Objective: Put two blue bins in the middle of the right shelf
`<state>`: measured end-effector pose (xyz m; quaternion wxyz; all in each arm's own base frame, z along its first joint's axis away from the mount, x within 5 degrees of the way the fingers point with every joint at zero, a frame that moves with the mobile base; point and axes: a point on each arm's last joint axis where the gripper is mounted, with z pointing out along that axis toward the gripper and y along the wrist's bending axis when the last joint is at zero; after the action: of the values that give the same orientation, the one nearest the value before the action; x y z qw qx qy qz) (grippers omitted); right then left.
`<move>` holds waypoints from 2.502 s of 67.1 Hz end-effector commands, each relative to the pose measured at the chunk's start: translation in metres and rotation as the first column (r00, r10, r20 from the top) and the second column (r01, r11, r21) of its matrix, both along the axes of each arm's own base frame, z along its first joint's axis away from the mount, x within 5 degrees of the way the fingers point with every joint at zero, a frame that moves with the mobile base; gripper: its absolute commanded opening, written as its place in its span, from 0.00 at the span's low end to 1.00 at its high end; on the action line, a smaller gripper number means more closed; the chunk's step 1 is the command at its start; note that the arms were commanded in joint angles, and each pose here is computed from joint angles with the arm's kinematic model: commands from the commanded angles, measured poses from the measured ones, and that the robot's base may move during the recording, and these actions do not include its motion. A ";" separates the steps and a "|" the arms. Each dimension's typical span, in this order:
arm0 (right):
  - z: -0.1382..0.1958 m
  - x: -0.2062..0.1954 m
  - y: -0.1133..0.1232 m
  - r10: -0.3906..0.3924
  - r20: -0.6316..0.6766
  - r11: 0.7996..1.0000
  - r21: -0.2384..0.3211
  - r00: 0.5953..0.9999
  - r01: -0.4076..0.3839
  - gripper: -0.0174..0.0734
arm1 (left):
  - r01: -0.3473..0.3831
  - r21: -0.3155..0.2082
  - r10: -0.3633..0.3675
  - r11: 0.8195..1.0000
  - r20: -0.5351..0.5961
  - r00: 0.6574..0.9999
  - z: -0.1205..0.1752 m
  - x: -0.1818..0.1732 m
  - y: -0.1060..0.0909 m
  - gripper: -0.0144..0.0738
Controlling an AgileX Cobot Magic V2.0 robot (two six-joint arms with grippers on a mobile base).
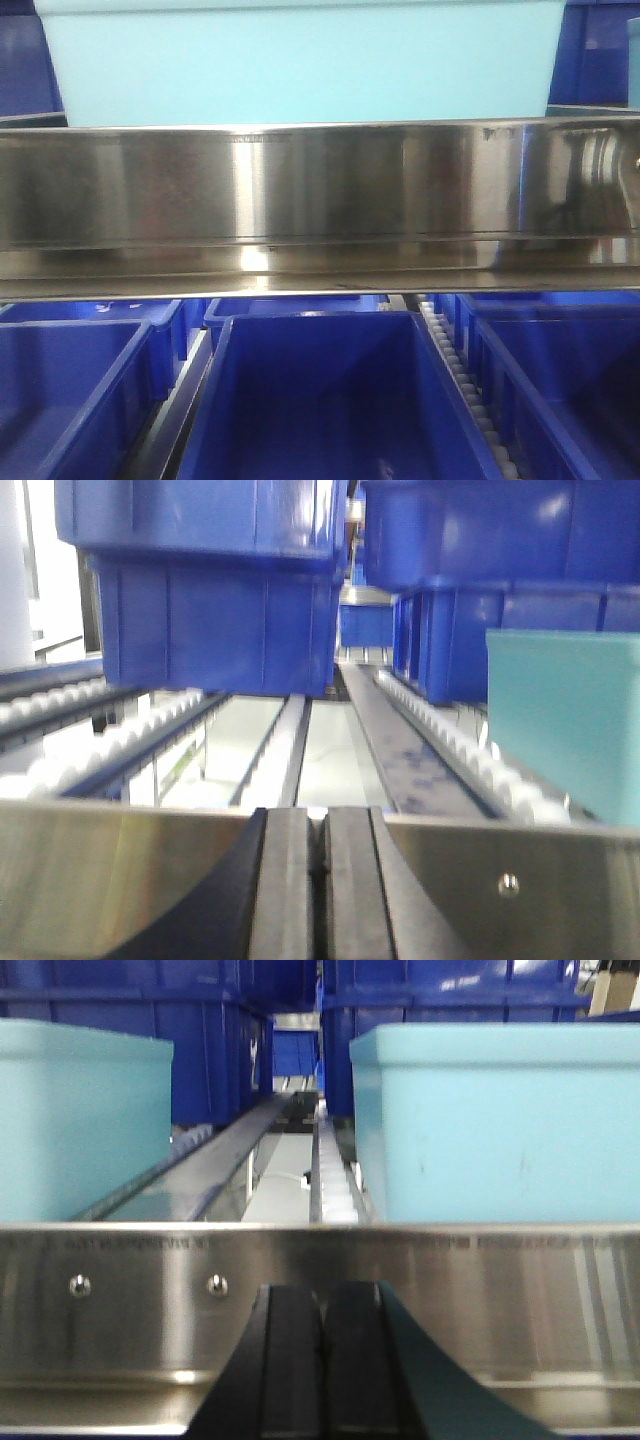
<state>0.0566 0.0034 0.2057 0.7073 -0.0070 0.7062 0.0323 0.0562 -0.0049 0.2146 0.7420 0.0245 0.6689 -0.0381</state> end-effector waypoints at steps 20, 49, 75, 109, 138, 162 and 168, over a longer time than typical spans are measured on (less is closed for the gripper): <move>0.007 -0.001 -0.001 -0.005 0.085 1.000 -0.007 0.996 0.006 0.01 | 0.006 -0.045 0.004 0.999 0.224 0.975 0.020 -0.005 0.001 0.04; 0.146 -0.030 0.000 0.018 0.158 1.000 -0.010 0.987 -0.017 0.23 | 0.020 -0.035 -0.015 0.999 0.126 0.992 0.124 -0.023 0.001 0.33; 0.171 0.031 0.003 0.014 0.048 0.999 -0.030 0.999 -0.013 0.82 | 0.087 -0.022 -0.088 0.996 -0.040 0.995 0.176 0.027 -0.010 0.85; 0.244 0.117 0.054 0.263 -0.367 0.954 -0.037 0.892 -0.296 0.82 | 0.309 0.021 -0.258 0.951 -0.498 0.828 0.230 0.124 -0.068 0.84; 0.244 0.229 0.092 0.213 -0.719 0.955 0.009 0.661 -0.297 0.82 | 0.330 0.038 -0.170 0.943 -0.800 0.576 0.218 0.223 -0.108 0.84; 0.175 0.292 0.118 0.177 -0.833 0.954 0.015 0.525 -0.299 0.82 | 0.349 0.008 -0.138 0.937 -0.910 0.391 0.152 0.282 -0.136 0.79; 0.161 0.304 0.122 0.173 -0.843 0.955 0.016 0.510 -0.297 0.82 | 0.347 0.007 -0.126 0.938 -0.925 0.359 0.138 0.290 -0.139 0.78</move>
<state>0.3523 0.1219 0.3727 0.2674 -0.1339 0.9508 0.0816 0.3417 -0.1387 0.3582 0.2405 0.1726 0.9520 -0.0779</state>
